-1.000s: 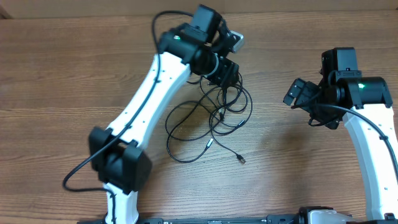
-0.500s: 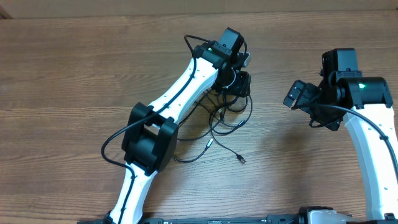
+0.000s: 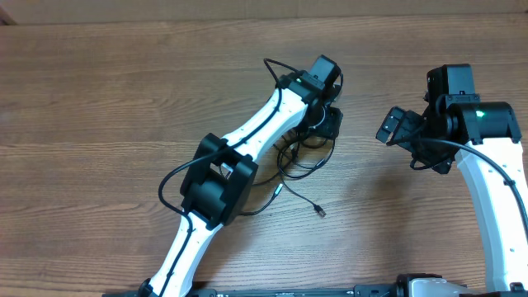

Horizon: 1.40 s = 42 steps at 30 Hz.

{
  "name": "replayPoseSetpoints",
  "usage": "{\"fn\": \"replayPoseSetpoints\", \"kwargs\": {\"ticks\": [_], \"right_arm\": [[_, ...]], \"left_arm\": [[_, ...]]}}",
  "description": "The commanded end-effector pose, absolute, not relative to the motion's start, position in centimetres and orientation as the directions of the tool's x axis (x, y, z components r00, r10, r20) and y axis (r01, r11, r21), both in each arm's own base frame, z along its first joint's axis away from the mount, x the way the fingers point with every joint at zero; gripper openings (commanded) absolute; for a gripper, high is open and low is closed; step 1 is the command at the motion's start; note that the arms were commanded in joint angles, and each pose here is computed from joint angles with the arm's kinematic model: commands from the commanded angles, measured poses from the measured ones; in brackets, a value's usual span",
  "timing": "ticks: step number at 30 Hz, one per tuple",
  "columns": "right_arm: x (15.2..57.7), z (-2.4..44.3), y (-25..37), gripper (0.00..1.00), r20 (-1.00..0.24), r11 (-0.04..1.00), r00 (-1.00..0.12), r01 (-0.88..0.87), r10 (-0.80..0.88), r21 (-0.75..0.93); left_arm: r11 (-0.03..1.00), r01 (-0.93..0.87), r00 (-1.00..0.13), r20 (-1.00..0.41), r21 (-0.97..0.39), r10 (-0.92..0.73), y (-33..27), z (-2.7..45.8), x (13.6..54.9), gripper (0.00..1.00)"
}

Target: Untangle cables

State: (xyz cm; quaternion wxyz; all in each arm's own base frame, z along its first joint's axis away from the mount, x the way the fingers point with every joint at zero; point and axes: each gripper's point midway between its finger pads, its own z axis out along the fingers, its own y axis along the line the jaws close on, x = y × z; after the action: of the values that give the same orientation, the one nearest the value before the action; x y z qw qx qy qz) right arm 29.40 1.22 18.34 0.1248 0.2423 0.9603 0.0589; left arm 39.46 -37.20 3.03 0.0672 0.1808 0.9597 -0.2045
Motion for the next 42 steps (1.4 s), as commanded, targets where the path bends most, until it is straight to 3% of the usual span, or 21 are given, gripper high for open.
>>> {"fn": "replayPoseSetpoints", "kwargs": {"ticks": [1, 3, 4, 12, 17, 21, 25, 30, 36, 42], "right_arm": [[29.6, 18.7, 0.9, 1.0, -0.224, 0.875, -0.847, 0.451, 0.482, 0.176], [29.6, 18.7, 0.9, 1.0, -0.224, 0.875, -0.847, 0.45, 0.481, 0.176], [29.5, 18.7, 0.9, 1.0, -0.224, 0.875, -0.847, 0.451, 0.481, 0.176], [29.6, 18.7, 0.9, 1.0, -0.225, 0.875, -0.847, 0.451, 0.482, 0.176], [30.1, 18.9, 1.0, 1.0, -0.242, 0.875, -0.842, 0.447, 0.482, 0.187], [31.4, 19.4, 1.8, 1.0, -0.268, 0.872, -0.836, 0.419, 0.48, 0.253], [33.3, 21.0, 5.3, 1.0, -0.303, 0.874, -0.874, 0.231, 0.379, 0.428], [34.2, 25.4, 11.4, 1.0, -0.387, 0.729, -0.896, -0.115, 0.217, 0.675], [34.6, 28.3, 14.3, 1.0, -0.464, 0.616, -0.87, -0.276, 0.166, 0.738], [34.5, 28.9, 15.5, 0.85, -0.491, 0.593, -0.86, -0.325, 0.139, 0.736]], "left_arm": [[0.856, 0.376, -0.925, -0.202, -0.355, 0.322, -37.8, 2.1, 39.4, 0.44], [0.844, 0.38, -0.923, -0.206, -0.379, 0.324, -38.2, 2.6, 39.3, 0.24], [0.824, 0.382, -0.924, -0.205, -0.418, 0.324, -38.7, 3.2, 39.3, 0.04], [0.763, 0.368, -0.929, -0.244, -0.531, 0.279, -38.4, 10.1, 41.7, 0.04], [0.733, 0.414, -0.903, -0.346, -0.539, 0.255, -36.2, 17.8, 43.6, 0.04], [0.713, 0.475, -0.863, -0.431, -0.516, 0.264, -34.5, 23.9, 42.9, 0.04], [0.697, 0.529, -0.83, -0.469, -0.485, 0.303, -33.0, 27.9, 40.5, 0.04], [0.672, 0.59, -0.789, -0.497, -0.448, 0.361, -31.1, 31.1, 37.2, 0.04], [0.659, 0.609, -0.782, -0.471, -0.441, 0.407, -29.6, 32.5, 34.2, 0.04], [0.595, 0.626, -0.777, -0.468, -0.504, 0.421, -30.7, 33.1, 32.9, 0.04]]}}
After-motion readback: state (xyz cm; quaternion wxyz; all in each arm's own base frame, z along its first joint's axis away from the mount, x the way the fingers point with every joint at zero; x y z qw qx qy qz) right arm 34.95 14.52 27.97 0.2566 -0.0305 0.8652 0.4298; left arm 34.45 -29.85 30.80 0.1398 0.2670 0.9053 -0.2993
